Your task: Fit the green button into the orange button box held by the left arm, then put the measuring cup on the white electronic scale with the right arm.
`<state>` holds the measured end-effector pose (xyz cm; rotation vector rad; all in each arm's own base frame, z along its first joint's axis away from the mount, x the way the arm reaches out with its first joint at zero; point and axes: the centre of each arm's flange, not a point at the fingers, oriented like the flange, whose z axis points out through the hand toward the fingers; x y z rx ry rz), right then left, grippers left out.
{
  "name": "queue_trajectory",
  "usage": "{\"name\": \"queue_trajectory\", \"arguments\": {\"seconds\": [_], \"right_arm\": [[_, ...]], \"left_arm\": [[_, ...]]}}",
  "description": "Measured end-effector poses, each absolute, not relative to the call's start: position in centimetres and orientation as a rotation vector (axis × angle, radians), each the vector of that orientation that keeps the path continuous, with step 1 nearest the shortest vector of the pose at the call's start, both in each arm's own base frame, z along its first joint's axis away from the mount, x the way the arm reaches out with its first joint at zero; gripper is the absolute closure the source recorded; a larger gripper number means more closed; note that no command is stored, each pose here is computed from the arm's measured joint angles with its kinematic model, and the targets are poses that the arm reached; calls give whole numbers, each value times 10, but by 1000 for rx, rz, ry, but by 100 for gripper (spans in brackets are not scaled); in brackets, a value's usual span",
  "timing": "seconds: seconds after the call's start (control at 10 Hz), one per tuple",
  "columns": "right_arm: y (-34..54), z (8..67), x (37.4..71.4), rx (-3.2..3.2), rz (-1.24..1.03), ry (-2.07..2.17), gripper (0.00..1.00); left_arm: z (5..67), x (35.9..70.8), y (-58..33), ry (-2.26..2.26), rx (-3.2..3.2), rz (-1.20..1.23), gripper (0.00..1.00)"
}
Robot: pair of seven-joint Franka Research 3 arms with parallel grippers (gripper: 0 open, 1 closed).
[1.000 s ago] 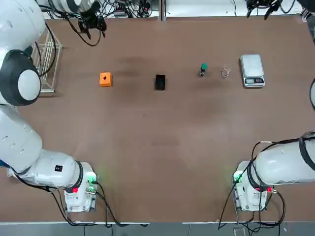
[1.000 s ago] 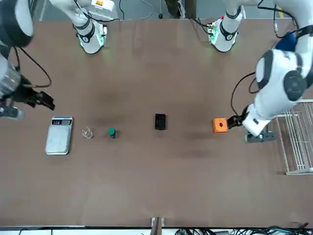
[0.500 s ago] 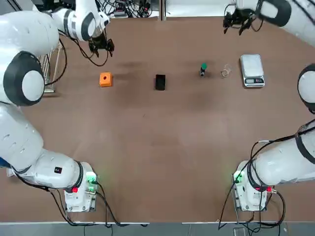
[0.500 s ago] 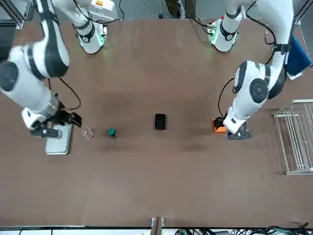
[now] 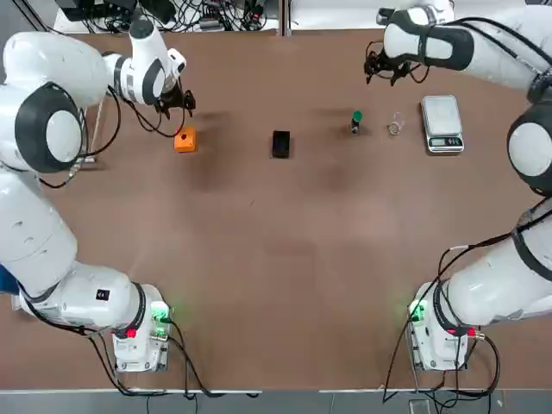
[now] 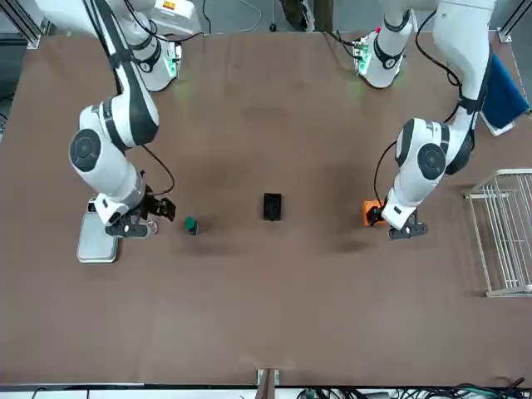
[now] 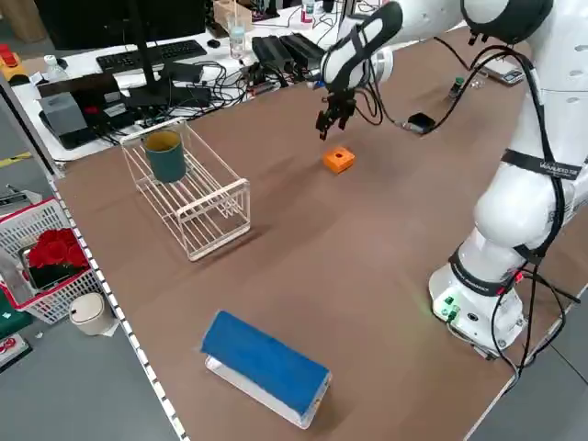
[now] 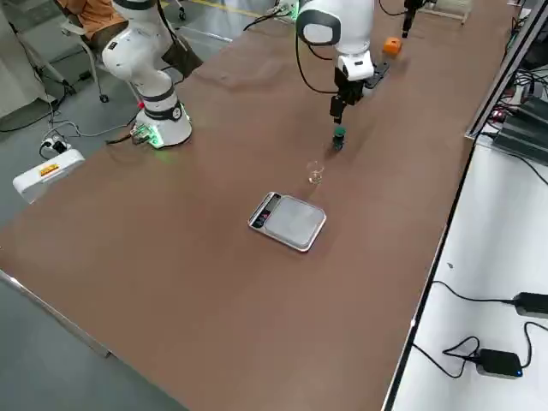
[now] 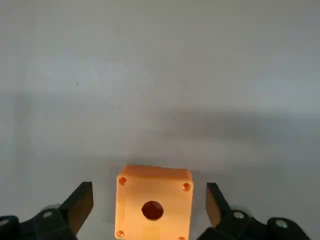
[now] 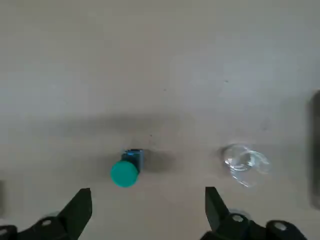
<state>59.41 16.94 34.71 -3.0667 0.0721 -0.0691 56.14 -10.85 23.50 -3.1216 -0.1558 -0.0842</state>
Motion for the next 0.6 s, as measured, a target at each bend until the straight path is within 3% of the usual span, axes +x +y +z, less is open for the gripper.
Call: {"name": "queue_trajectory", "arguments": {"seconds": [0.6], "right_arm": [[198,278,591,-3060,-51,27,0]], "left_arm": [[211,545,-108,-152,-3126,-60,0]]}}
